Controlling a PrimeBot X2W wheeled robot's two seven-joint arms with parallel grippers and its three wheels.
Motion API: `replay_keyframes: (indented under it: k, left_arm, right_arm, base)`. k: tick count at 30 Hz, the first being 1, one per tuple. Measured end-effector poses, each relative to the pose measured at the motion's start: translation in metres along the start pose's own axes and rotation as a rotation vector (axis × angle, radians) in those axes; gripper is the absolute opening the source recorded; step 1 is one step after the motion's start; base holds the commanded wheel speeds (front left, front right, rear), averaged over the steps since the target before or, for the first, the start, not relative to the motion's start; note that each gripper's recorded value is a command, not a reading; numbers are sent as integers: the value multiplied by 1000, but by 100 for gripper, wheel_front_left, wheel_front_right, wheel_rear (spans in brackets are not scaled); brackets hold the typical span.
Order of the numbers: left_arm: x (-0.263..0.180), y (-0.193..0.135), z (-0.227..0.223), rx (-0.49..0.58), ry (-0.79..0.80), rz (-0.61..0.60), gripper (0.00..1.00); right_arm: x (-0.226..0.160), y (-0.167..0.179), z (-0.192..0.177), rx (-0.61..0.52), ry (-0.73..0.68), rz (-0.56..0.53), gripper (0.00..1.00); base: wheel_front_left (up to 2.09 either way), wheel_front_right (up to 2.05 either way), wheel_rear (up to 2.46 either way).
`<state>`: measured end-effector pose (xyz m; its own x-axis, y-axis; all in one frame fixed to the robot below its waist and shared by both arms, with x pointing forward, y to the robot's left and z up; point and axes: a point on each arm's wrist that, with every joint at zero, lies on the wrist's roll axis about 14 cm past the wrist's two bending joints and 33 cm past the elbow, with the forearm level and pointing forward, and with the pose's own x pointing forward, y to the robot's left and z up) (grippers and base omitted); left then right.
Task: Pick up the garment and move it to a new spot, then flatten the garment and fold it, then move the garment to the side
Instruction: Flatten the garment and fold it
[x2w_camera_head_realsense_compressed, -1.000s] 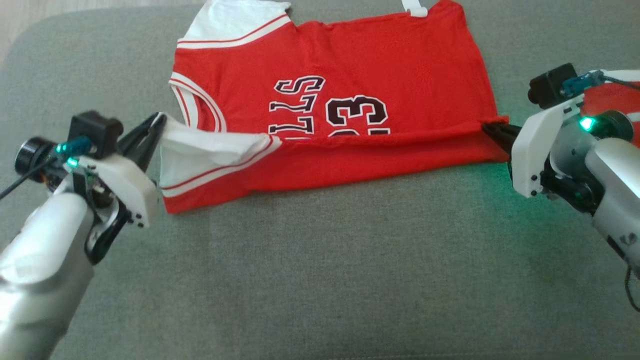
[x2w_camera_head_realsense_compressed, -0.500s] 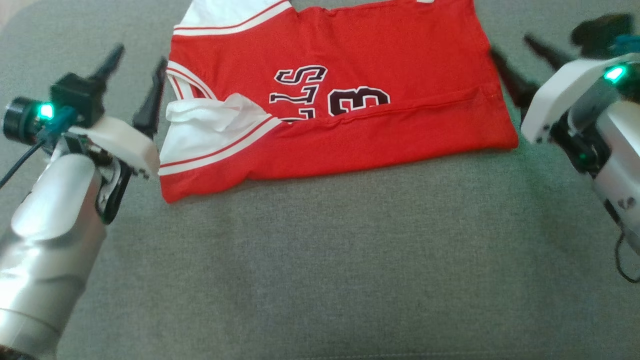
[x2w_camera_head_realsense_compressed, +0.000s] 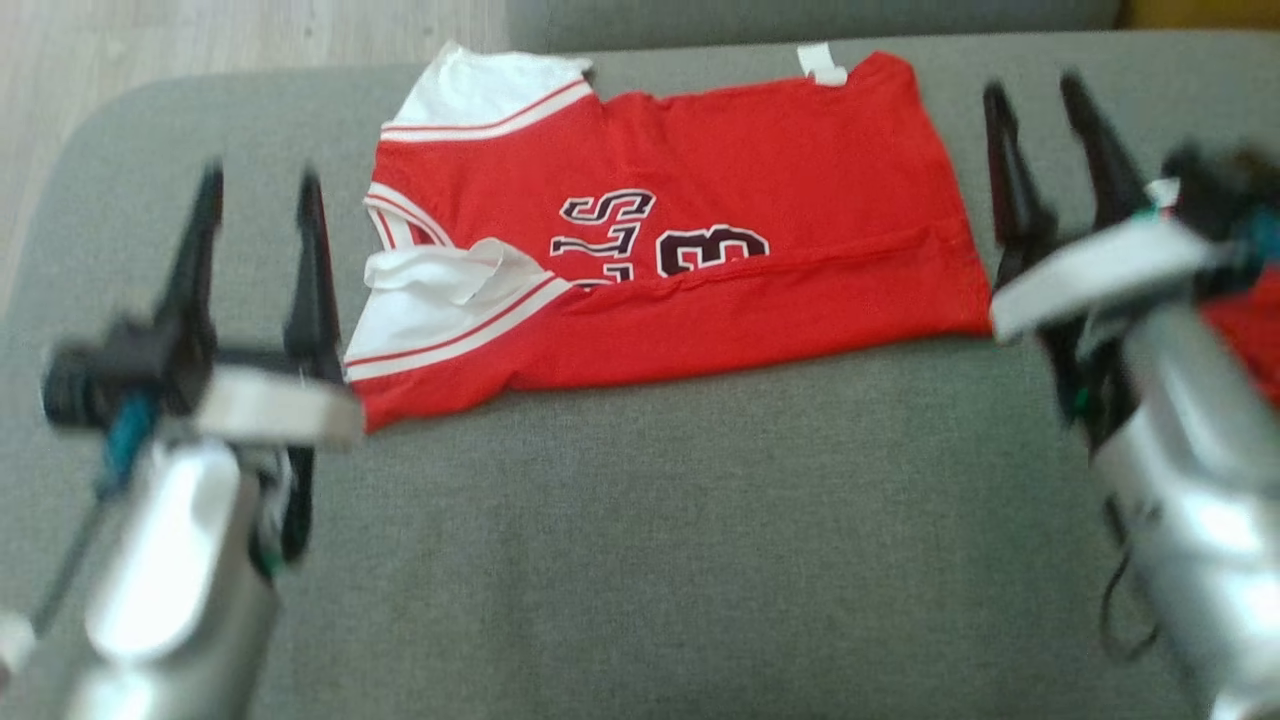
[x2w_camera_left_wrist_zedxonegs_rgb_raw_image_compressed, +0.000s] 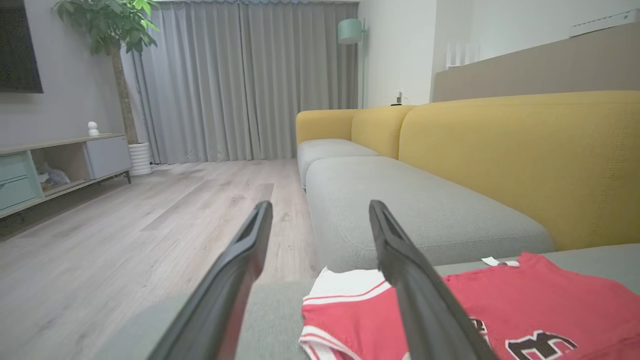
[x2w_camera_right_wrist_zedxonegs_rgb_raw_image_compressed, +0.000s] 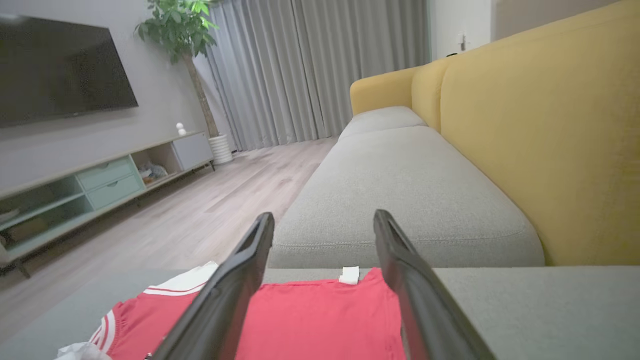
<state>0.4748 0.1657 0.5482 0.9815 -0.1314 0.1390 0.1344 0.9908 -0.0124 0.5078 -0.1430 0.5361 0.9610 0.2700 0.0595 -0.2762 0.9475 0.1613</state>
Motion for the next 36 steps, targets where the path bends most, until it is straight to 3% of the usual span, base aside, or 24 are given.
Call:
replay_keyframes:
  k: [5, 12, 20, 36]
  left_arm:
    - [-40, -11, -13, -42, 23, 23, 100]
    - [-72, -9, -39, -71, 94, 71, 100]
    - [-76, -6, -56, -67, 138, 70, 100]
    - [-65, 12, -163, -11, 523, 84, 100]
  right_arm:
    - [-54, 8, -32, 78, 1, -98, 100]
    - [-95, 7, -50, 65, 31, -155, 100]
    - [-103, 9, -48, 77, 16, -163, 100]
    - [-94, 0, -66, 109, 47, -183, 100]
  base:
    - [0, 0, 0]
    - [0, 0, 0]
    - [0, 0, 0]
    - [0, 0, 0]
